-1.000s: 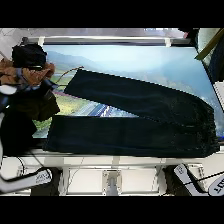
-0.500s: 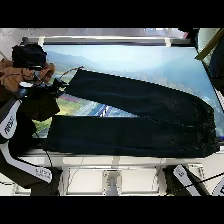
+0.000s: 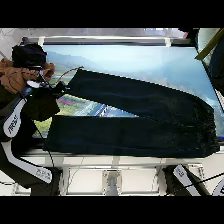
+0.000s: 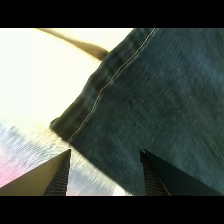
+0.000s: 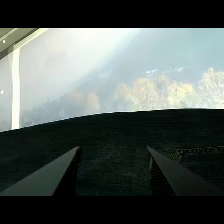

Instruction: Fold the clothes and pants, and hang the long-sleeved shirts on hangers.

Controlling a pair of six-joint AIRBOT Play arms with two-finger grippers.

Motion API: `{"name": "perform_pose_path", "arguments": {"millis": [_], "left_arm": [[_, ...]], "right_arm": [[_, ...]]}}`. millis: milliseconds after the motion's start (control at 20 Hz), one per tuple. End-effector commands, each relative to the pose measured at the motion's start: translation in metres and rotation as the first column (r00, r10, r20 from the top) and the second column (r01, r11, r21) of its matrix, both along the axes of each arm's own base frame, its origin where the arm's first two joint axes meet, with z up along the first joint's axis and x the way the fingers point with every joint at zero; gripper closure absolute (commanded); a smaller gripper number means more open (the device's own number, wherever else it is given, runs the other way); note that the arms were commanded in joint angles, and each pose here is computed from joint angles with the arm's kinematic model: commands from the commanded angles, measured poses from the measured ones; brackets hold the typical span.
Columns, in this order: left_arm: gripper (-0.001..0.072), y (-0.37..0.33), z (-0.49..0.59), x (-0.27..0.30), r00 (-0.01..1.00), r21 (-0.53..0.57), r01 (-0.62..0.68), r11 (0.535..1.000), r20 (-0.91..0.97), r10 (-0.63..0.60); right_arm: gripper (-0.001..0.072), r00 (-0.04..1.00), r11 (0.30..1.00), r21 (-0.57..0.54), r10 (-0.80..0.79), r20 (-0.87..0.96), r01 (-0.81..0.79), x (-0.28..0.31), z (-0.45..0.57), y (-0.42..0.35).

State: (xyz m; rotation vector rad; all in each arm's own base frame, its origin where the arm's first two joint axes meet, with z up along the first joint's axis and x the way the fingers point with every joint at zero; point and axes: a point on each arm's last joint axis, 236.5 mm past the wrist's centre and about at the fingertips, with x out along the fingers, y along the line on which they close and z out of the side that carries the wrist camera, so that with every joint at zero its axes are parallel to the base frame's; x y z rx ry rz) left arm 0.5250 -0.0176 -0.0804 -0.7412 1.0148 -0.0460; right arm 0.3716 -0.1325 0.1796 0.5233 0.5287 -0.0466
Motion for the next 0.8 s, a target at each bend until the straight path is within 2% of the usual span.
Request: {"name": "perform_pose_path", "arguments": {"millis": [0, 150, 300, 500, 750], "left_arm": [[0.0237, -0.005, 0.002, 0.012, 0.999, 0.048, -0.013, 0.999, 0.05, 0.01], [0.0237, -0.012, -0.005, 0.001, 0.999, 0.062, 0.046, 0.997, 0.005, -0.046], [0.0236, -0.005, -0.015, -0.03, 0.988, 0.006, 0.103, 0.995, -0.113, -0.101], [0.0237, 0.006, -0.015, -0.033, 0.989, -0.018, 0.055, 0.998, -0.136, -0.057], [0.0237, -0.005, -0.006, 0.009, 0.999, 0.024, -0.033, 0.999, 0.013, 0.032]], "right_arm": [[0.0256, 1.0, 1.0, 0.0, 0.001, 0.0, -0.001, 0.0, 0.0, 0.0], [0.0256, 1.0, 1.0, 0.001, 0.003, -0.001, -0.003, 0.0, 0.0, 0.001], [0.0256, 1.0, 1.0, -0.018, -0.001, -0.019, 0.0, -0.002, -0.004, -0.002], [0.0256, 1.0, 1.0, -0.021, 0.001, -0.024, -0.001, -0.003, -0.005, -0.002], [0.0256, 0.999, 1.0, -0.007, 0.023, -0.04, -0.023, -0.005, -0.008, 0.004]]}}
